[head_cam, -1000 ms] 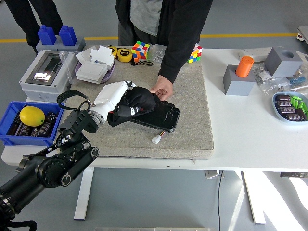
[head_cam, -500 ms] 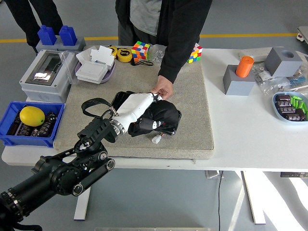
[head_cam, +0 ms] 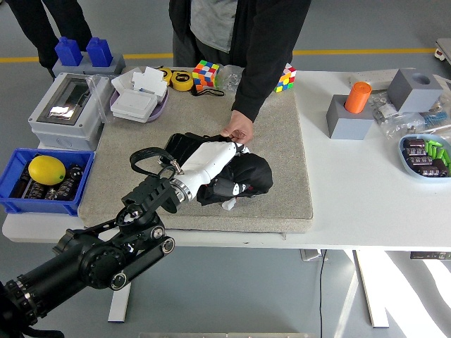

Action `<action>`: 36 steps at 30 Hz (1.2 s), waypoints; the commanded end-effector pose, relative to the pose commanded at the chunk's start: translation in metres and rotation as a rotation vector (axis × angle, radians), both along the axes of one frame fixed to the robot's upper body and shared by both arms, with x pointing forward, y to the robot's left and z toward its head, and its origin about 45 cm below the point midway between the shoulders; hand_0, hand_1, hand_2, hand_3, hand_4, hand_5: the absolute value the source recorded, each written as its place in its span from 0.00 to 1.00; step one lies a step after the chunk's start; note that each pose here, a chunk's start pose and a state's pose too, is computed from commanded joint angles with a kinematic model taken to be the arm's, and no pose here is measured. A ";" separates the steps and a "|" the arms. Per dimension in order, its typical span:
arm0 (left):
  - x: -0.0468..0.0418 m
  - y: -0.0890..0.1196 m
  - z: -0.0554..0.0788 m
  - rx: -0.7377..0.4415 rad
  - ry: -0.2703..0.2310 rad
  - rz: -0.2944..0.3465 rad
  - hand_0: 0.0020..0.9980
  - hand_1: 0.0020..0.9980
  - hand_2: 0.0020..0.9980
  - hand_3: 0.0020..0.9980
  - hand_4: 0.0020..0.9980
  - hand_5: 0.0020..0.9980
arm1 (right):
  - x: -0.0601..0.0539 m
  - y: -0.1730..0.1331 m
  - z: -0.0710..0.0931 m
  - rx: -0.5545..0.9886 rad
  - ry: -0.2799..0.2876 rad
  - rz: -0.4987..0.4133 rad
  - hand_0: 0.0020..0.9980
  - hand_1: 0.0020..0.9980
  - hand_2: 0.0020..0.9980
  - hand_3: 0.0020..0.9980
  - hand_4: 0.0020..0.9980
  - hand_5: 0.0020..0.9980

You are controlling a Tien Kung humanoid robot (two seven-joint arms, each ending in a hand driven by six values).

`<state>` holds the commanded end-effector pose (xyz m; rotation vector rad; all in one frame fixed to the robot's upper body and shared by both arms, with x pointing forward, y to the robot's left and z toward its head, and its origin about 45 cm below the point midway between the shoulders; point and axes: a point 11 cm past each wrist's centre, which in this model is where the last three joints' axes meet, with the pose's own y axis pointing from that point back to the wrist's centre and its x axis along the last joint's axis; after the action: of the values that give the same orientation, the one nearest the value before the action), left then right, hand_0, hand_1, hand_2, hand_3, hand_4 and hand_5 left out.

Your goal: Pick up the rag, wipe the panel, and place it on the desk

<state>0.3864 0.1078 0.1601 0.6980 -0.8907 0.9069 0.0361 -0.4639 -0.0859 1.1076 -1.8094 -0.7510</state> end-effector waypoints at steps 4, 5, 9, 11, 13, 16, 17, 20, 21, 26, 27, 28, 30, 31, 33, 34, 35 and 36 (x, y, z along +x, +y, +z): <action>0.0094 0.015 0.004 -0.003 -0.015 0.046 0.24 0.35 0.44 0.56 0.72 0.00 | 0.000 0.000 0.000 0.000 0.000 -0.003 0.59 0.60 0.52 0.52 0.87 0.34; 0.0120 0.020 0.005 -0.004 -0.018 0.058 0.24 0.35 0.44 0.56 0.72 0.00 | 0.000 0.000 0.000 0.000 0.000 -0.003 0.59 0.60 0.52 0.52 0.87 0.34; 0.0220 0.039 0.006 0.005 -0.024 0.114 0.24 0.35 0.44 0.56 0.72 0.00 | -0.001 0.000 0.000 0.001 -0.001 -0.004 0.59 0.60 0.52 0.52 0.87 0.34; 0.0263 0.051 0.006 0.006 -0.024 0.146 0.24 0.35 0.43 0.56 0.72 0.00 | 0.000 0.000 0.000 0.001 -0.001 -0.004 0.59 0.60 0.52 0.52 0.87 0.34; 0.0296 0.062 0.006 0.007 -0.026 0.176 0.24 0.35 0.43 0.56 0.72 0.00 | 0.000 0.001 0.000 0.001 -0.001 -0.004 0.59 0.60 0.52 0.52 0.87 0.34; 0.0342 0.078 0.007 0.003 -0.029 0.220 0.24 0.35 0.43 0.56 0.72 0.00 | -0.001 0.001 0.000 0.002 -0.001 -0.004 0.59 0.60 0.52 0.52 0.87 0.34; 0.0362 0.087 0.007 0.003 -0.029 0.243 0.24 0.35 0.43 0.56 0.72 0.00 | -0.001 0.001 0.000 0.002 0.000 -0.004 0.59 0.60 0.52 0.52 0.87 0.34; 0.0401 0.102 0.007 0.001 -0.028 0.286 0.24 0.35 0.43 0.56 0.72 0.00 | -0.001 0.001 -0.001 0.002 0.001 -0.004 0.59 0.60 0.52 0.52 0.87 0.34; 0.0415 0.109 0.007 0.003 -0.028 0.303 0.24 0.35 0.43 0.56 0.72 0.00 | -0.001 0.001 0.000 0.002 0.000 -0.005 0.59 0.60 0.52 0.52 0.87 0.34; 0.0446 0.129 0.005 0.003 -0.022 0.353 0.24 0.35 0.43 0.56 0.72 0.00 | -0.001 0.001 0.000 0.002 -0.002 -0.006 0.59 0.60 0.52 0.52 0.87 0.34; 0.0448 0.132 0.005 0.001 -0.021 0.362 0.24 0.35 0.43 0.56 0.72 0.00 | 0.000 0.001 0.000 0.002 -0.002 -0.006 0.59 0.60 0.52 0.52 0.87 0.34; 0.0451 0.136 0.004 0.000 -0.021 0.373 0.24 0.35 0.43 0.56 0.72 0.00 | 0.000 0.001 0.000 0.003 -0.003 -0.005 0.59 0.60 0.52 0.52 0.87 0.34; 0.0455 0.142 0.004 -0.001 -0.021 0.388 0.24 0.35 0.43 0.56 0.72 0.00 | 0.000 0.001 -0.001 0.003 -0.003 -0.005 0.59 0.60 0.52 0.52 0.87 0.34; 0.0456 0.143 0.003 -0.001 -0.021 0.392 0.24 0.35 0.43 0.56 0.72 0.00 | 0.000 0.001 -0.001 0.003 -0.003 -0.004 0.59 0.60 0.52 0.52 0.87 0.34; 0.0458 0.149 0.004 -0.006 -0.029 0.407 0.24 0.35 0.43 0.56 0.72 0.00 | 0.000 0.001 -0.001 0.003 -0.003 -0.004 0.59 0.60 0.52 0.52 0.87 0.34; 0.0458 0.150 0.005 -0.009 -0.031 0.411 0.24 0.35 0.43 0.56 0.72 0.00 | 0.000 0.001 -0.001 0.003 -0.002 -0.004 0.59 0.60 0.52 0.52 0.87 0.34; 0.0458 0.151 0.005 -0.011 -0.033 0.414 0.24 0.35 0.43 0.56 0.72 0.00 | -0.001 0.001 -0.001 0.003 -0.001 -0.004 0.59 0.60 0.52 0.52 0.87 0.34; 0.0460 0.153 0.006 -0.013 -0.038 0.416 0.24 0.35 0.43 0.56 0.72 0.00 | -0.001 0.001 -0.001 0.003 0.000 -0.004 0.59 0.60 0.52 0.52 0.87 0.34</action>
<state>0.4325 0.2605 0.1666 0.8748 -0.7846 1.2974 0.0350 -0.4627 -0.0865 1.1064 -1.8114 -0.7557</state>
